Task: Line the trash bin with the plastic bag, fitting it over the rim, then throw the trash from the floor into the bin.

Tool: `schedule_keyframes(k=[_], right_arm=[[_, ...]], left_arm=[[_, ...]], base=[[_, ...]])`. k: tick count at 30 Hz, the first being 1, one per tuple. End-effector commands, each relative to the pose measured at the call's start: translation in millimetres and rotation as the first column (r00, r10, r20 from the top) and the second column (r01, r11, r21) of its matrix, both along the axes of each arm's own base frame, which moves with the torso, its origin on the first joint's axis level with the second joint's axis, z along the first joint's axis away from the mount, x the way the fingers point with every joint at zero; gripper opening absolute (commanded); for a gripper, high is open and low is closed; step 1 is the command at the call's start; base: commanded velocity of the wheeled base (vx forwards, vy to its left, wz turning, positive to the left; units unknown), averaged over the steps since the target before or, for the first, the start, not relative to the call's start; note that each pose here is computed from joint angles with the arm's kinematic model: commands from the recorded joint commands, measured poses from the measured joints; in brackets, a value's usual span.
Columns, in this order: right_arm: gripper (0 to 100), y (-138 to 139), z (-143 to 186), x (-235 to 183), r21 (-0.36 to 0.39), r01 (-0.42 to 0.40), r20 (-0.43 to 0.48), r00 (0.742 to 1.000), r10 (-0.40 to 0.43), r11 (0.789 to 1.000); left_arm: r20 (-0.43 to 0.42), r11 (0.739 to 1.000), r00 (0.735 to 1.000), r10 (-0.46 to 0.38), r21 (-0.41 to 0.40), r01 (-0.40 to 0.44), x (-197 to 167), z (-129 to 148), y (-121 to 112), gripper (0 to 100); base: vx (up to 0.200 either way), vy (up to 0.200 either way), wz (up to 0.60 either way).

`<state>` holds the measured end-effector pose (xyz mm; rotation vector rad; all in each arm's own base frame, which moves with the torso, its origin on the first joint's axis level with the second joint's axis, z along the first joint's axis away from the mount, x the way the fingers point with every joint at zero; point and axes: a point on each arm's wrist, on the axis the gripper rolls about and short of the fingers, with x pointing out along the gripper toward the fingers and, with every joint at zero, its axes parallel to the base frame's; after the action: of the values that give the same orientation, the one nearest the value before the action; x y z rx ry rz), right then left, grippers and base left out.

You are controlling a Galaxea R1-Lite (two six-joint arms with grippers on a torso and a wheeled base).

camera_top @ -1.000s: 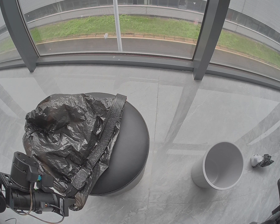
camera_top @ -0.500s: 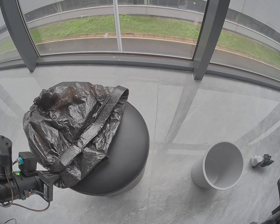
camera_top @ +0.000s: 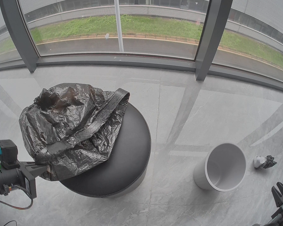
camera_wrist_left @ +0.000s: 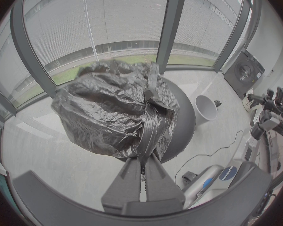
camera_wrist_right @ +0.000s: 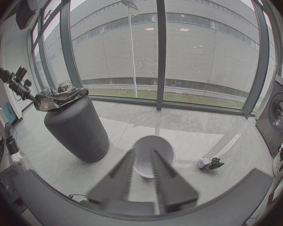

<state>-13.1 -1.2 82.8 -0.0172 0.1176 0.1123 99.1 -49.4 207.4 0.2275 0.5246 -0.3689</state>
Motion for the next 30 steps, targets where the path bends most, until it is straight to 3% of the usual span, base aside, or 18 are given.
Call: schedule_keyframes(k=[1, 5, 9, 12, 15, 16, 17, 18, 19, 20, 21, 22, 23, 25, 30], right_arm=[[100, 1, -3, 3, -0.045, -0.057, -0.046, 0.997, 0.054, 0.997], [100, 1, -3, 4, -0.059, -0.088, -0.049, 0.995, 0.085, 0.994], [100, 0, -3, -1, -0.056, -0.076, 0.012, 0.997, 0.076, 0.996], [100, 2, 4, -4, -0.022, 0.039, 0.071, 0.997, -0.038, 0.999], [100, 3, 92, 11, 0.158, 0.220, 0.191, 0.950, -0.249, 0.962], [100, 3, 98, 13, 0.168, 0.221, 0.199, 0.947, -0.252, 0.961], [100, -1, 136, 37, 0.166, 0.151, 0.217, 0.958, -0.185, 0.975], [100, -1, 142, 42, 0.146, 0.120, 0.218, 0.964, -0.150, 0.982], [100, -1, 150, 61, 0.041, 0.008, 0.177, 0.984, -0.016, 0.999], [100, -1, 151, 76, -0.033, -0.074, 0.143, 0.987, 0.078, 0.997], [100, 0, 154, 96, -0.107, -0.162, 0.100, 0.980, 0.172, 0.981], [100, 1, 155, 103, -0.123, -0.186, 0.091, 0.976, 0.197, 0.975], [100, 7, 165, 143, -0.185, -0.274, 0.064, 0.955, 0.289, 0.944], [100, 32, 182, 194, -0.204, -0.401, 0.074, 0.903, 0.423, 0.893], [100, 105, 191, 290, -0.220, -0.550, 0.053, 0.818, 0.573, 0.806]], left_arm=[[0.080, 0.999, 0.996, 0.026, -0.041, -0.022, -5, 35, 5, 0], [0.083, 0.999, 0.996, 0.020, -0.045, -0.017, -3, 51, 4, 0], [0.112, 0.999, 0.994, 0.006, -0.048, 0.000, 12, 81, -4, 0], [0.133, 0.999, 0.991, -0.004, -0.043, 0.010, 20, 94, -9, 0], [0.141, 0.999, 0.990, -0.014, -0.043, 0.020, 25, 101, -12, 0], [0.140, 0.999, 0.990, -0.014, -0.042, 0.020, 25, 101, -12, 0], [0.126, 0.998, 0.991, -0.035, -0.043, 0.041, 27, 99, -14, 0], [0.121, 0.998, 0.992, -0.042, -0.042, 0.047, 27, 98, -15, 0], [0.113, 0.997, 0.992, -0.054, -0.040, 0.059, 27, 96, -15, 0], [0.112, 0.997, 0.992, -0.060, -0.036, 0.064, 28, 95, -16, 0], [0.114, 0.997, 0.991, -0.070, -0.028, 0.074, 28, 96, -17, 0], [0.118, 0.997, 0.990, -0.075, -0.026, 0.078, 29, 96, -18, 0], [0.120, 0.996, 0.989, -0.081, -0.021, 0.084, 33, 98, -20, 0], [0.125, 0.996, 0.989, -0.083, -0.022, 0.086, 38, 102, -24, 0], [0.155, 0.994, 0.983, -0.101, -0.032, 0.107, 47, 115, -32, 0]], base=[[0.000, 0.000, 0.00], [0.000, 0.000, 0.00], [0.000, 0.000, 0.00], [0.000, 0.000, 0.00], [0.000, 0.000, 0.00], [0.000, 0.000, 0.00], [0.000, 0.000, 0.00], [0.000, 0.000, 0.00], [0.000, 0.000, 0.00], [0.000, 0.000, 0.00], [0.000, 0.000, 0.00], [0.000, 0.000, 0.00], [0.000, 0.000, 0.00], [0.000, 0.000, 0.00], [0.000, 0.000, 0.00]])
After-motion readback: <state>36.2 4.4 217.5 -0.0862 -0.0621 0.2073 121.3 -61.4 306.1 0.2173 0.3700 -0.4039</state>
